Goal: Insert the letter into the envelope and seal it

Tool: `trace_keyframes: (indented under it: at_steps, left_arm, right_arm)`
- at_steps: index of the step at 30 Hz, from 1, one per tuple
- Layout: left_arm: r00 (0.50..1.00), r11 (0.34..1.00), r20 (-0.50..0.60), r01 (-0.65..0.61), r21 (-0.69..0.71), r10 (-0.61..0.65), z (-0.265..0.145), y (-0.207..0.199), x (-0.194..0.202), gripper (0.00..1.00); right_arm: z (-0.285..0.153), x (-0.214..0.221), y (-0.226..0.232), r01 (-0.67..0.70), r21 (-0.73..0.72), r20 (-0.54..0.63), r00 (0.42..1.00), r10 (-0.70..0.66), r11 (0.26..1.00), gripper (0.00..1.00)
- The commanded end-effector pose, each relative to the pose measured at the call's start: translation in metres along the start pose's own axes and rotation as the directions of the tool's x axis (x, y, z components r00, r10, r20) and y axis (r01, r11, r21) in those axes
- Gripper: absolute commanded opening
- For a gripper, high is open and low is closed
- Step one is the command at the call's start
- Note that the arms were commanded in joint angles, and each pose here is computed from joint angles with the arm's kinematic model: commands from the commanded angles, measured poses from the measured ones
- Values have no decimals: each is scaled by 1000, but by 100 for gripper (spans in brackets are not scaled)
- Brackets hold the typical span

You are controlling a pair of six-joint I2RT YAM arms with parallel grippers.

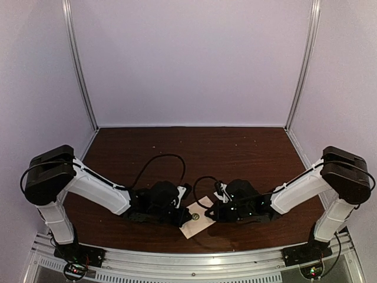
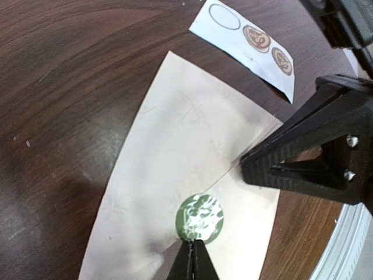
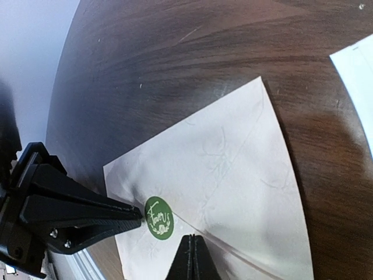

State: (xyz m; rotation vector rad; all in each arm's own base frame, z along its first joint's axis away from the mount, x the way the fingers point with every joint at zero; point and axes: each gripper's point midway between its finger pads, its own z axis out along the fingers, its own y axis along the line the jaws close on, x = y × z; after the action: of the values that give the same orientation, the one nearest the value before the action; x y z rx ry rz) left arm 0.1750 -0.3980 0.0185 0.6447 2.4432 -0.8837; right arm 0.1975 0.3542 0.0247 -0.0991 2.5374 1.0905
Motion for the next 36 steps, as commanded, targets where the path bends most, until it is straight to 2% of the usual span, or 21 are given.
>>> trace_keyframes:
  at_steps: [1, 3, 5, 9, 11, 13, 19, 22, 25, 27, 31, 33, 36]
  left_arm:
    - [999, 997, 21, -31, -77, 33, -20, 0, -18, 0]
    - [995, 995, 77, -53, -82, 59, -34, -9, -42, 10]
    - [989, 993, 124, -69, -91, 80, -49, -14, -63, 27]
    - [971, 989, 202, -106, -105, 125, -73, -17, -102, 65]
    - [962, 986, 228, -126, -111, 149, -79, -14, -122, 75]
    - [952, 983, 260, -131, -128, 160, -83, -6, -144, 80]
    - [924, 972, 344, -91, -218, 164, -102, 63, -200, 84]
    - [903, 960, 408, -21, -278, 138, -126, 127, -222, 84]
    - [871, 936, 485, 100, -337, 81, -164, 201, -230, 84]
    - [827, 912, 562, 205, -356, 33, -202, 255, -224, 84]
    - [702, 834, 712, 384, -395, 14, -279, 324, -199, 85]
    - [641, 775, 765, 450, -443, 66, -312, 343, -183, 86]
    - [600, 646, 771, 506, -571, 211, -350, 353, -162, 87]
  right_arm:
    - [-22, -17, 9, 60, 33, 59, 996, -62, 998, 1]
    - [-35, -30, 19, 99, 49, 98, 990, -103, 994, 12]
    - [-50, -46, 30, 142, 72, 142, 978, -151, 987, 27]
    - [-78, -79, 45, 232, 129, 211, 944, -256, 964, 70]
    - [-90, -97, 52, 279, 157, 244, 919, -311, 947, 88]
    - [-100, -119, 52, 300, 194, 278, 896, -345, 934, 98]
    - [-130, -194, 15, 259, 315, 371, 852, -370, 913, 100]
    - [-160, -233, -15, 207, 364, 436, 823, -363, 908, 100]
    - [-206, -265, -54, 132, 441, 514, 774, -370, 888, 100]
    - [-243, -284, -77, 76, 475, 587, 715, -381, 876, 100]
    - [-314, -293, -126, -58, 525, 706, 588, -396, 849, 100]
    - [-343, -288, -148, -124, 543, 751, 514, -414, 830, 100]
    - [-362, -271, -182, -205, 581, 772, 447, -453, 788, 100]
